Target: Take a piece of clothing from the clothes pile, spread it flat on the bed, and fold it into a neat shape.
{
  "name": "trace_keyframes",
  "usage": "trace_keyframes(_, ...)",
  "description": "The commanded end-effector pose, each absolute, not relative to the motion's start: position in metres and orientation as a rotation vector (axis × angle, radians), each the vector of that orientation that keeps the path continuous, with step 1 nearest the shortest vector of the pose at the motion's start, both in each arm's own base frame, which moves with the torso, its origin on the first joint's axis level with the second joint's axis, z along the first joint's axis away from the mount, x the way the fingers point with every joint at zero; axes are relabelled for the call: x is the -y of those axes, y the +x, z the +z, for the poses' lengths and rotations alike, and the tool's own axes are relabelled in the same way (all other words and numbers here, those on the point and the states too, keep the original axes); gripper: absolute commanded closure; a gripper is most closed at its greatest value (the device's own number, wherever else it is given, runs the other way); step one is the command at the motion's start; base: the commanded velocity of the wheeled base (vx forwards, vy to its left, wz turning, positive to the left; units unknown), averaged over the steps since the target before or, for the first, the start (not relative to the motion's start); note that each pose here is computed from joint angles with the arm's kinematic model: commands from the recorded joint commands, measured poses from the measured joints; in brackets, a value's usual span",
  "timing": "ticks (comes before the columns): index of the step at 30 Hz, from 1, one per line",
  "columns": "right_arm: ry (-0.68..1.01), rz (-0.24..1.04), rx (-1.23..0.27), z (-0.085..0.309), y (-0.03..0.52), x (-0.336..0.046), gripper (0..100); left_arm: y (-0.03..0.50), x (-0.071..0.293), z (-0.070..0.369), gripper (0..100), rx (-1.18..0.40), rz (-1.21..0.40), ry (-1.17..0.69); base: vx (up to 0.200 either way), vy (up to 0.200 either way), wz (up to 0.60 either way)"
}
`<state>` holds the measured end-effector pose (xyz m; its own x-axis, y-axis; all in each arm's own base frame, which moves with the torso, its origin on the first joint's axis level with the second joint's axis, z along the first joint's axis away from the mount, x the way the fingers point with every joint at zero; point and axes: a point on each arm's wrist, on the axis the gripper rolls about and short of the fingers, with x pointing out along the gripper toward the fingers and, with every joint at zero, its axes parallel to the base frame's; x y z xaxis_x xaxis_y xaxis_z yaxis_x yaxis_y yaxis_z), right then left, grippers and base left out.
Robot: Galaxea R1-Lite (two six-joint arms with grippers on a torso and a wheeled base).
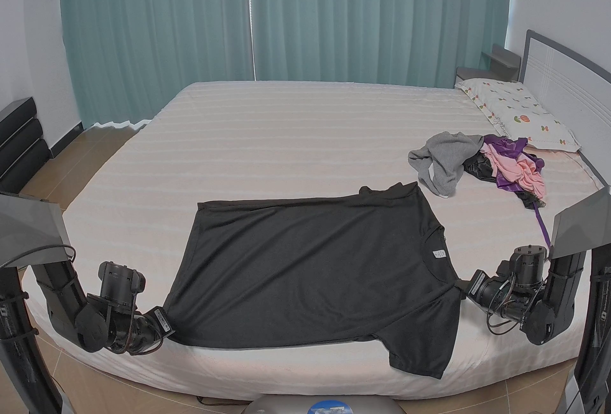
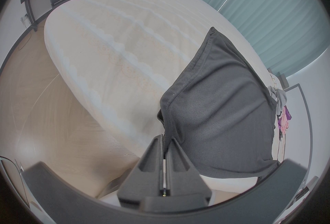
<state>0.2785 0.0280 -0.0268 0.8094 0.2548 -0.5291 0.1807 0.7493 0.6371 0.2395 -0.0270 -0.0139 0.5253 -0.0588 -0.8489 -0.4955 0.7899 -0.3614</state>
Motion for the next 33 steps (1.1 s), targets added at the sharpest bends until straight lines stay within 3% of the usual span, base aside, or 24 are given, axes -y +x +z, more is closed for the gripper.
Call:
trace_keyframes(1,0.742,0.053,-0.649,-0.032,0.283,-0.028,100,0.241,0.027,-0.016,100,-1.0,0.285,-0.632,0.0,0.0,0.0)
trace_keyframes(2,0.744,0.052,-0.651,-0.033,0.283,-0.028,0,0.241,0.027,-0.016,100,-1.001,0.283,-0.631,0.0,0.0,0.0)
trace_keyframes(8,0.753,0.041,-0.639,-0.031,0.282,-0.022,0,0.241,0.027,-0.016,100,-1.001,0.284,-0.632,0.0,0.0,0.0)
trace_keyframes(13,0.765,0.098,-0.602,-0.003,0.27,-0.019,0,0.242,0.026,-0.016,100,-0.999,0.286,-0.634,0.0,0.0,0.0)
trace_keyframes(22,0.705,0.23,-0.835,-0.014,0.214,-0.022,0,0.242,0.026,-0.013,100,-0.989,0.285,-0.638,0.0,0.0,0.0)
trace_keyframes(33,0.664,0.296,-0.914,-0.03,0.209,-0.031,0,0.241,0.026,-0.014,100,-0.992,0.286,-0.637,0.0,0.0,0.0)
